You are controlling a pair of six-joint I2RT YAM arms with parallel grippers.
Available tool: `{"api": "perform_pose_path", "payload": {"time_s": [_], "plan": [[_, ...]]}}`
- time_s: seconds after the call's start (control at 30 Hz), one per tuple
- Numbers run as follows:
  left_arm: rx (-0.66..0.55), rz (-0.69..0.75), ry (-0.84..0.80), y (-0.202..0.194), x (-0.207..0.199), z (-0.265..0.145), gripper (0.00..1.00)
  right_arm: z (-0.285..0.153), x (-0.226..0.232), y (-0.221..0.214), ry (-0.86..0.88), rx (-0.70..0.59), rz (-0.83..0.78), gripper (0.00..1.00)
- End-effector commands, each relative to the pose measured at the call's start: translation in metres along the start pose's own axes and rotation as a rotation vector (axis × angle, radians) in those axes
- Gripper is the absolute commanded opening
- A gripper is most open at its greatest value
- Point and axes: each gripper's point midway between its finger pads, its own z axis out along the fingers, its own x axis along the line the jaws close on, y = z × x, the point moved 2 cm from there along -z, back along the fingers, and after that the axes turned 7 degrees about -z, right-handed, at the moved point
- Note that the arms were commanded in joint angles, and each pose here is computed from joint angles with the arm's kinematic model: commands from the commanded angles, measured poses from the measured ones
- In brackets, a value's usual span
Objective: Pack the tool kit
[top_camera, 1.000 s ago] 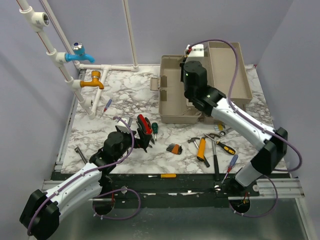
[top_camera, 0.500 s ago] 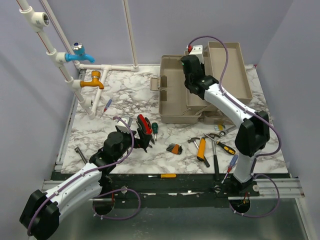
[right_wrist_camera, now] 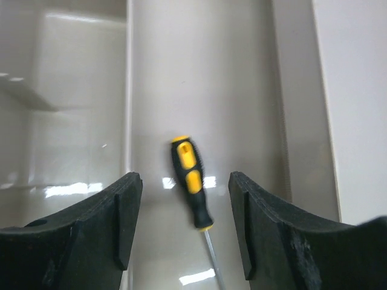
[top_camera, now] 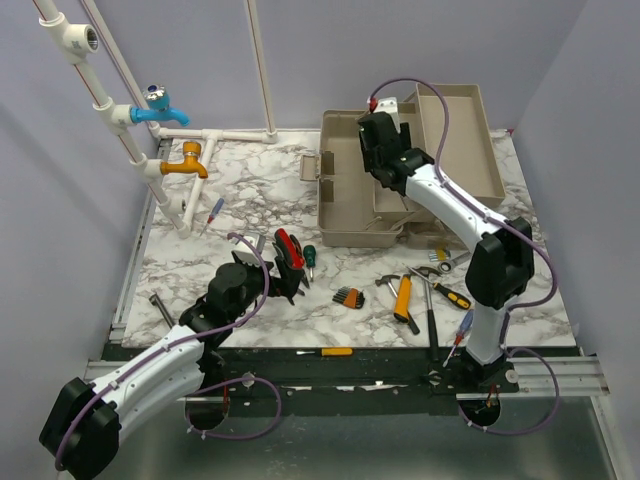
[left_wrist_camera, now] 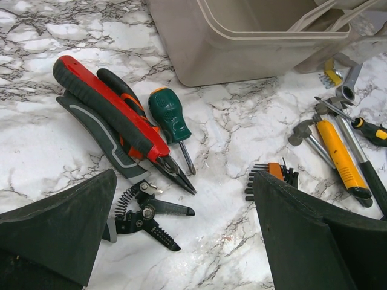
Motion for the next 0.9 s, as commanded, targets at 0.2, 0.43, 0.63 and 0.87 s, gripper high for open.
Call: {"api": "perform_pose_path", "payload": {"time_s": [0.2,0.43,0.63,0.87], "plan": [[-0.016,0.012,-0.037,0.008,-0.01,0.001,0.99,-0.124,0.056,-0.017,0.766,-0.039,0.187,0.81],[-0.019,0.012,-0.039,0.009,-0.01,0.0,0.98,-0.204,0.109,-0.104,0.999,0.04,0.0,0.95],[-0.023,0.01,-0.043,0.01,-0.011,-0.001,0.99,-0.222,0.111,-0.152,1.034,0.077,0.007,0.95],[-0.025,0.009,-0.04,0.01,-0.01,-0.002,0.98,-0.222,0.114,-0.193,1.05,0.151,0.027,0.95]]}}
